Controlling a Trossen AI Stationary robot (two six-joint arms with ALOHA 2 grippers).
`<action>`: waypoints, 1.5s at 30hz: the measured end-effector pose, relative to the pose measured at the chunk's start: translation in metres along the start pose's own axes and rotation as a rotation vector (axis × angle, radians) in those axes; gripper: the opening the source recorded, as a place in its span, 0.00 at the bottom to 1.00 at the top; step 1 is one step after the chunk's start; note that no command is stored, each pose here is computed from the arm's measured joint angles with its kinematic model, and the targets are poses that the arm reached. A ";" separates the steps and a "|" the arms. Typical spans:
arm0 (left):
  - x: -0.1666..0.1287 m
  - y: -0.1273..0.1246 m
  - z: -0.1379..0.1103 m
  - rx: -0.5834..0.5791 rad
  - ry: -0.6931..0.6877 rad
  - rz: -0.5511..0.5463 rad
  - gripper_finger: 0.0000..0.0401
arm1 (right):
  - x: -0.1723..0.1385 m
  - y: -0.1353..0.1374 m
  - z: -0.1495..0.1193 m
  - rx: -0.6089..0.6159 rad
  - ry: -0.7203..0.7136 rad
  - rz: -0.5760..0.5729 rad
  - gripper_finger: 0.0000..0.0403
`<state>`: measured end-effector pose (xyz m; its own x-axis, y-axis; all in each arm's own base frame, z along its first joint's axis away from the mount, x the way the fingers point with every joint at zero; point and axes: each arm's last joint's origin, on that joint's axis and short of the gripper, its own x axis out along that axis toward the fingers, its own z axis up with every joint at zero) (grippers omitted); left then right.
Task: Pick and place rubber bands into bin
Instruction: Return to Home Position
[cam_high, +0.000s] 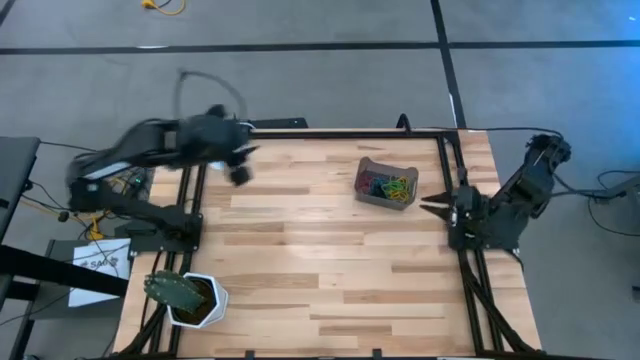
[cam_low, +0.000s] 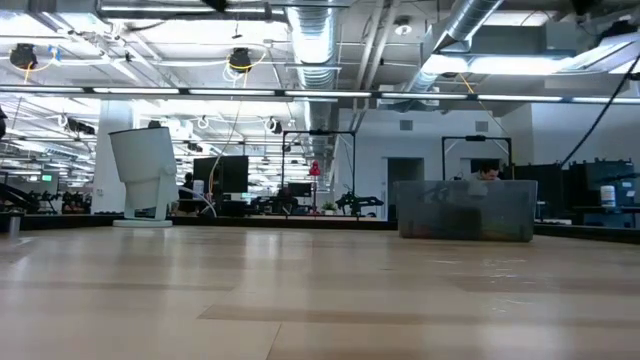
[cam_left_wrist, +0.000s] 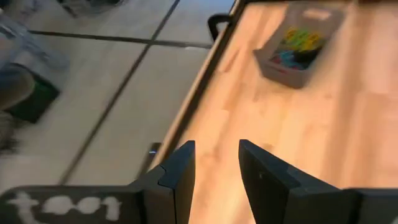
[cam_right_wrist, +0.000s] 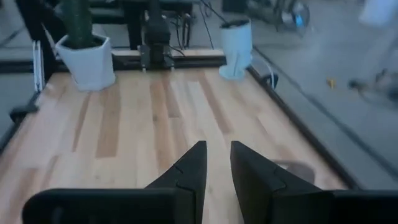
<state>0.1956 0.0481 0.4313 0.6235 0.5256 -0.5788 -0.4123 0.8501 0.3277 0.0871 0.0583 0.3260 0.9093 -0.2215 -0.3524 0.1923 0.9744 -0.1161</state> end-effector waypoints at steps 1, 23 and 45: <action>-0.014 0.004 -0.011 -0.031 -0.017 -0.021 0.28 | 0.000 -0.002 -0.006 -0.034 -0.015 0.008 0.17; -0.009 -0.032 -0.208 -0.099 -0.929 -0.261 0.28 | 0.029 -0.024 -0.085 -0.032 -0.531 0.255 0.17; 0.058 -0.071 -0.249 -0.058 -0.942 -0.326 0.28 | 0.070 -0.021 -0.139 0.022 -0.468 0.203 0.17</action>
<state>0.0952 0.0096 0.1887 0.9741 0.1012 0.2021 -0.1435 0.9678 0.2070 0.0958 0.0172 0.1746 0.9961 0.0080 0.0883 -0.0020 0.9977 -0.0672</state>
